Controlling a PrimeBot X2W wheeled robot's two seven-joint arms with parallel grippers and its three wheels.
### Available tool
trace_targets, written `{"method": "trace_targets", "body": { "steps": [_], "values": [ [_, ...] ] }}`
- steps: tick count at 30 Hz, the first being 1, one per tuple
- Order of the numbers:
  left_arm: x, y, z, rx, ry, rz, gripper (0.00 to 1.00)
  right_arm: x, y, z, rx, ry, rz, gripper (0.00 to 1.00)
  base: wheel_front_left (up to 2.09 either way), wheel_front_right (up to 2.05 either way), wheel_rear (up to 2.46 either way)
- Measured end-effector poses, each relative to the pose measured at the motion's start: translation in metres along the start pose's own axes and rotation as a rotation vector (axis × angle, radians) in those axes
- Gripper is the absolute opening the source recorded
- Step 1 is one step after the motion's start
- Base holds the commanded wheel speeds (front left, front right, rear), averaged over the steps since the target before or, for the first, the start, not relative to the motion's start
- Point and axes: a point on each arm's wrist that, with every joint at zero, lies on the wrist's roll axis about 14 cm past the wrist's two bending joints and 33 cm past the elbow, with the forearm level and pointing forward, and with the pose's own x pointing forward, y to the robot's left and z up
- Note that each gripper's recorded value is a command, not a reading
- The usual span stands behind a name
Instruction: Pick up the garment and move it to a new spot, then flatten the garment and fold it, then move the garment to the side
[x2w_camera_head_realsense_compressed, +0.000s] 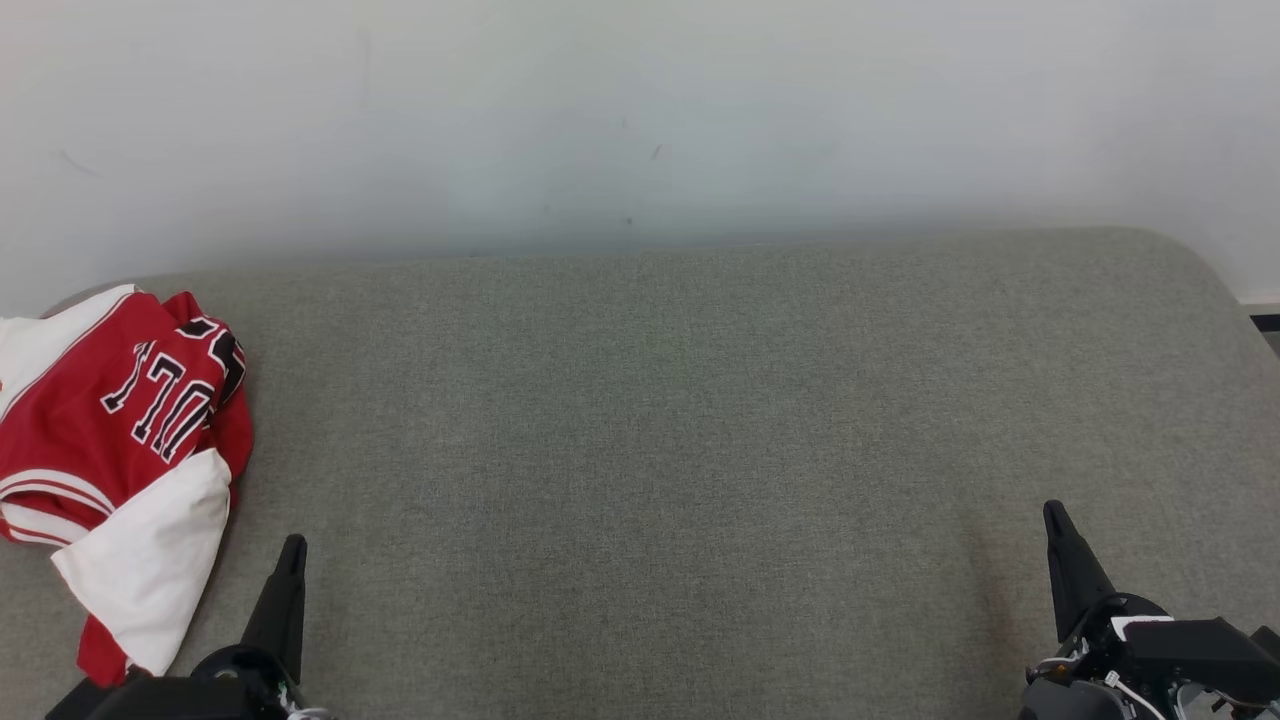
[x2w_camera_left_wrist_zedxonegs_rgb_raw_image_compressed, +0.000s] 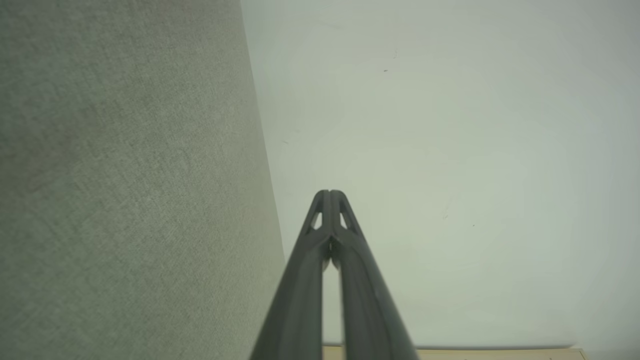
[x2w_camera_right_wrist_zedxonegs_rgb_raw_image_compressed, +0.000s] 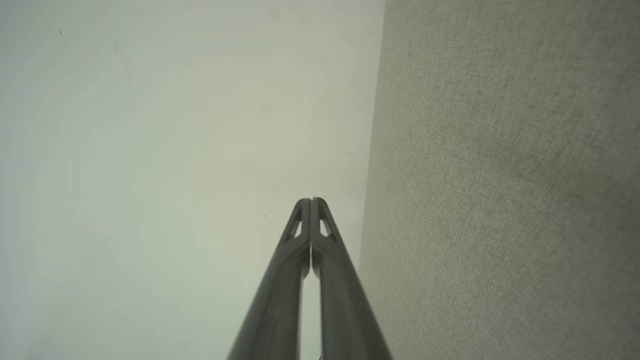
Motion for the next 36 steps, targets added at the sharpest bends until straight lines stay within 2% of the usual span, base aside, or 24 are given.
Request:
{"method": "trace_targets", "body": {
  "steps": [36],
  "values": [
    [0.0, 0.0, 0.0, 0.0, 0.0, 0.0, 0.0, 0.0, 0.0, 0.0, 0.0, 0.0, 0.0, 0.0, 0.0, 0.0, 0.0]
  ]
}}
